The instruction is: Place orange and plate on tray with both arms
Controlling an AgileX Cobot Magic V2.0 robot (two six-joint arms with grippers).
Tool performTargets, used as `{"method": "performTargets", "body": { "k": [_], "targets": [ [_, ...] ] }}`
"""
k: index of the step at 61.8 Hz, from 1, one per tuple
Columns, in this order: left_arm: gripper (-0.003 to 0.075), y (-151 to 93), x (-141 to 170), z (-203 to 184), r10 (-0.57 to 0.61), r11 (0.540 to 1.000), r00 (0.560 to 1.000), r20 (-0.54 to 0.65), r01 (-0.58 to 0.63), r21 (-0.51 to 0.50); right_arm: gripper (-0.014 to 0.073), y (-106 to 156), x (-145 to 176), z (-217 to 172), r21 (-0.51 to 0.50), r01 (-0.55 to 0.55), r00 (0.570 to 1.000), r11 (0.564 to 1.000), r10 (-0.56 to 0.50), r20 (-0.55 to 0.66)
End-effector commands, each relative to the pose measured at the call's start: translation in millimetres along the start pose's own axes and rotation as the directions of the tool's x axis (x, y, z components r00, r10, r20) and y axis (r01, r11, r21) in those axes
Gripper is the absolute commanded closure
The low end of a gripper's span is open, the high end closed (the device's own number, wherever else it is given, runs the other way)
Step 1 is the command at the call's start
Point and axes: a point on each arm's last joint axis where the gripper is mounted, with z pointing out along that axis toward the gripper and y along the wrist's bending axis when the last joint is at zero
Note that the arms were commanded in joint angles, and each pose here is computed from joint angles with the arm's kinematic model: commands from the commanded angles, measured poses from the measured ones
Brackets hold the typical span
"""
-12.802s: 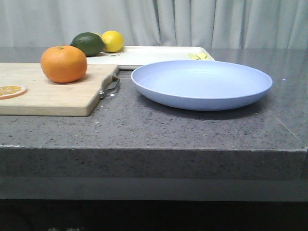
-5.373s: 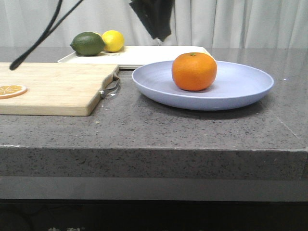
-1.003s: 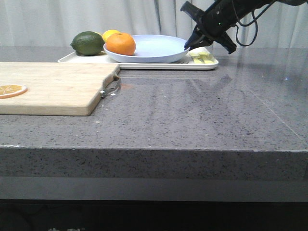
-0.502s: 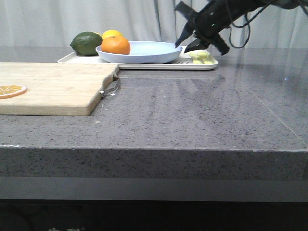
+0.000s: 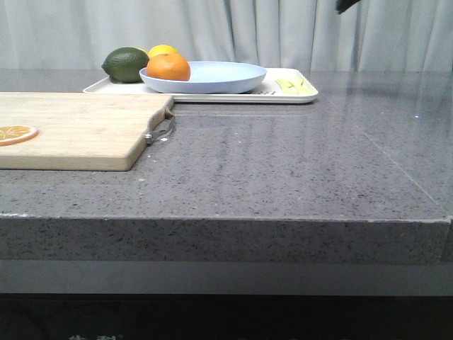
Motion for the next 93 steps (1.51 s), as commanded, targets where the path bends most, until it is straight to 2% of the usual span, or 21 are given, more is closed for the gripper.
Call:
{"method": "performTargets", "body": {
  "k": [1,9,13,20,27,34,47,58,72,84,88,93],
  "targets": [
    [0.0738,-1,-14,-2,-0.009,1.000,0.995,0.096,0.009,0.008,0.0657,24,-22,-87,0.013,0.096,0.985,0.995,-0.097,0.140],
    [0.0738,-1,-14,-2,-0.009,1.000,0.995,0.096,0.009,0.008,0.0657,35,-29,-128,0.032,0.170,0.963,0.985,-0.172,0.209],
    [0.0738,-1,-14,-2,-0.009,1.000,0.995,0.096,0.009,0.008,0.0657,37,-31,-148,0.074,0.193,0.951,0.979,-0.205,0.231],
    [0.0738,-1,-14,-2,-0.009,1.000,0.995,0.096,0.009,0.008,0.0657,40,-30,-175,0.121,0.197,0.951,0.973,-0.220,0.217],
    [0.0738,-1,-14,-2,-0.009,1.000,0.995,0.096,0.009,0.008,0.0657,46,-19,-197,0.123,0.223,0.957,0.967,-0.241,0.160],
    [0.0738,-1,-14,-2,-0.009,1.000,0.995,0.096,0.009,0.008,0.0657,47,8,-215,0.128,0.307,0.949,0.943,-0.314,0.036],
    [0.0738,-1,-14,-2,-0.009,1.000,0.995,0.096,0.009,0.008,0.0657,27,78,-230,0.133,0.343,0.932,0.930,-0.319,-0.173],
    [0.0738,-1,-14,-2,-0.009,1.000,0.995,0.096,0.009,0.008,0.0657,7,141,-234,0.135,0.345,0.927,0.929,-0.314,-0.205],
    [0.0738,-1,-14,-2,-0.009,1.000,0.995,0.096,0.009,0.008,0.0657,-20,221,-234,0.155,0.355,0.934,0.922,-0.343,-0.101],
    [0.0738,-1,-14,-2,-0.009,1.000,0.995,0.096,0.009,0.008,0.0657,-40,285,-239,0.179,0.350,0.931,0.920,-0.362,0.039],
    [0.0738,-1,-14,-2,-0.009,1.000,0.995,0.096,0.009,0.008,0.0657,-45,303,-246,0.189,0.349,0.918,0.918,-0.375,0.127],
    [0.0738,-1,-14,-2,-0.009,1.000,0.995,0.096,0.009,0.008,0.0657,-47,317,-259,0.202,0.346,0.879,0.916,-0.392,0.270]
  ]
}}
